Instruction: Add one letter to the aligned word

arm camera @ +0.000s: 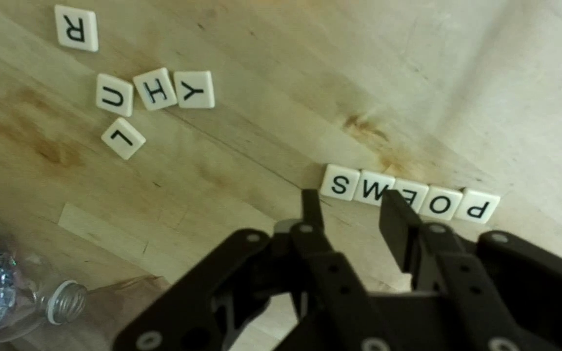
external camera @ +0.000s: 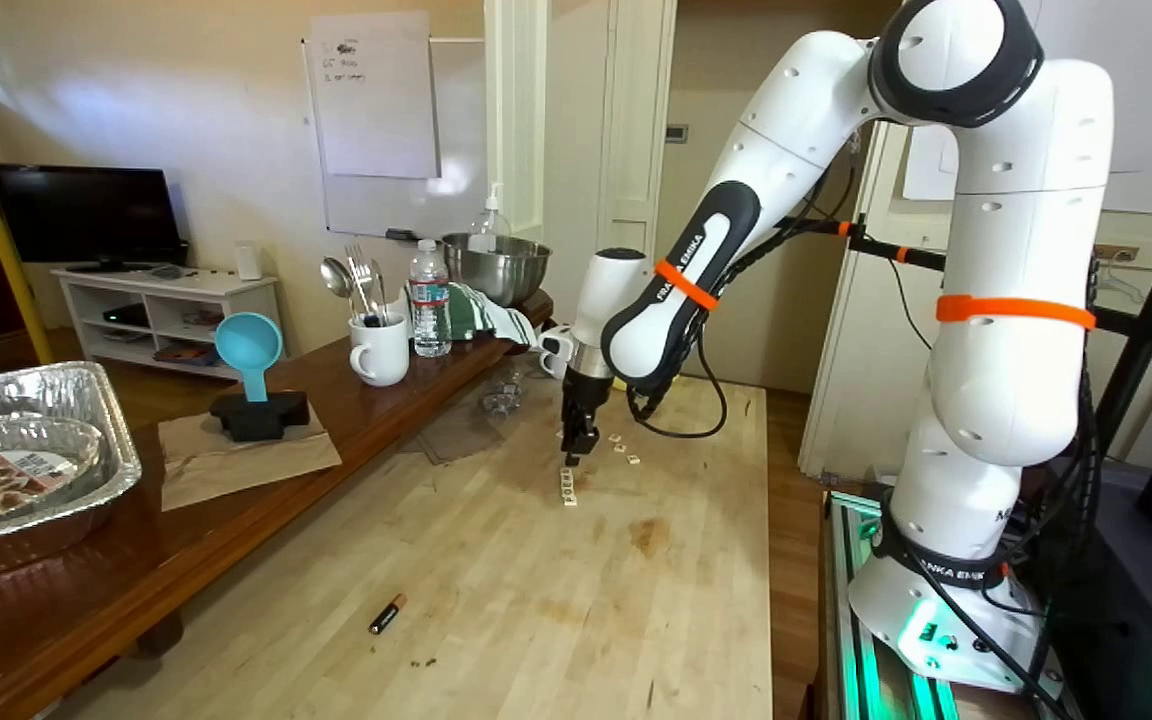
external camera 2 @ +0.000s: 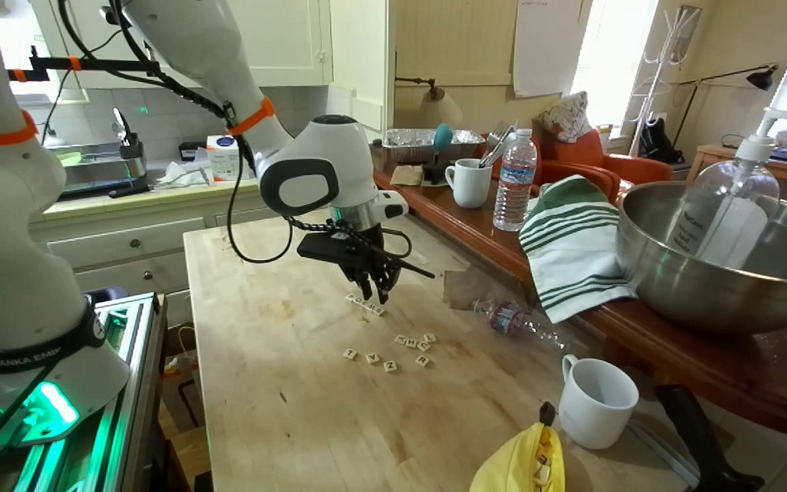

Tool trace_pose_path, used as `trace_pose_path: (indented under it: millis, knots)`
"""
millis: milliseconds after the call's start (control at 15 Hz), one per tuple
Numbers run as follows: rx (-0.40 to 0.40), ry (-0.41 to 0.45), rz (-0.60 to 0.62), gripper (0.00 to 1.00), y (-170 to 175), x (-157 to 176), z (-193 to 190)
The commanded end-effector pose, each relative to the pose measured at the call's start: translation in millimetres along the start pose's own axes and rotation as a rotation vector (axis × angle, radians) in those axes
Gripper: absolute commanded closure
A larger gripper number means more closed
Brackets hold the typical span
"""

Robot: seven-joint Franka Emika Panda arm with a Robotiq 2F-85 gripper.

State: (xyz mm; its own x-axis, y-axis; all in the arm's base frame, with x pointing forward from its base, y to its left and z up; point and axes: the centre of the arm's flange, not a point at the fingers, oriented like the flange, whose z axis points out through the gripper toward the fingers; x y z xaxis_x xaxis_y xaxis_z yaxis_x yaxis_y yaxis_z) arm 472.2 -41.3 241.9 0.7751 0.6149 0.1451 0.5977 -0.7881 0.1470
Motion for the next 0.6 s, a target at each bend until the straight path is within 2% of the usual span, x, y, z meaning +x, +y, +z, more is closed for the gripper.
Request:
trace_pose_path:
  millis: [0, 267, 533]
  knots:
    - [0.009, -0.040, 0.094, 0.31, -13.3, -3.1, -12.5]
    - [0.026, -0.063, 0.192, 0.02, -19.2, -2.9, -18.8]
    - [0.034, -0.087, 0.263, 0.00, -24.1, -0.2, -27.6]
